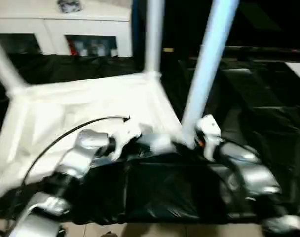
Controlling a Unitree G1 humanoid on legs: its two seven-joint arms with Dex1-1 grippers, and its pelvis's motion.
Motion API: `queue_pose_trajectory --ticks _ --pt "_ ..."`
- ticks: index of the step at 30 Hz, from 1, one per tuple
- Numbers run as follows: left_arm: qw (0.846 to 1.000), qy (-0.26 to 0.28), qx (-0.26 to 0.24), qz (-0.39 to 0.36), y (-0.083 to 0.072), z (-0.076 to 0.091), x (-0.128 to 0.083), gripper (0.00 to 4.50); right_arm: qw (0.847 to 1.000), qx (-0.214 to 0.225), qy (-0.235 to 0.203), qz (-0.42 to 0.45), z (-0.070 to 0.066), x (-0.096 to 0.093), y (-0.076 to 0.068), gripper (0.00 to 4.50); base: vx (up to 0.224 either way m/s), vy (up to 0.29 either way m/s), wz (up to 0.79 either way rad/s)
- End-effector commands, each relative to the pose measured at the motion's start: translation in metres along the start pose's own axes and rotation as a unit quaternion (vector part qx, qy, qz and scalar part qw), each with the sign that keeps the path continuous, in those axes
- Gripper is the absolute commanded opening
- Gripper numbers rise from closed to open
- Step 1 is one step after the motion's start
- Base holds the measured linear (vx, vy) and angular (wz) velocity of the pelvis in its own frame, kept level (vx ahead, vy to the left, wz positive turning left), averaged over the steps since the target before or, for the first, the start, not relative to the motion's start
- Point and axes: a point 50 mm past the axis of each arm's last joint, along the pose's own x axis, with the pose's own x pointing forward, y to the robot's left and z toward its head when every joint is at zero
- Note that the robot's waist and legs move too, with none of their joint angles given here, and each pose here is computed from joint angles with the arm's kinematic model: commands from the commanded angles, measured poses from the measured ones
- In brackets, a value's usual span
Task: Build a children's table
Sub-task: Rotate leg to tighten
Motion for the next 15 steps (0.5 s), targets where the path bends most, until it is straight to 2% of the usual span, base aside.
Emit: queue_pose_trajectory --ticks 1,3,9,15 --pt "0.997 -0.029 0.030 -0.071 -0.011 0.011 0.004 0.00 0.996 -0.020 -0.004 0.084 0.009 0.001 0.013 4.01 0.000 0.000 0.00" --pt "0.996 -0.024 0.031 -0.084 -0.012 0.010 -0.001 0.00 0.993 -0.024 0.004 0.115 0.009 -0.004 0.016 4.01 0.000 0.000 0.00" --pt "0.993 -0.016 0.029 -0.111 -0.012 0.006 -0.011 0.00 0.985 -0.024 0.022 0.168 0.007 -0.010 0.020 3.41 0.000 0.000 0.00" --pt "0.991 -0.012 0.025 -0.127 -0.013 0.005 -0.015 0.00 0.981 -0.018 0.024 0.190 0.007 -0.010 0.024 3.07 0.000 0.000 0.00"
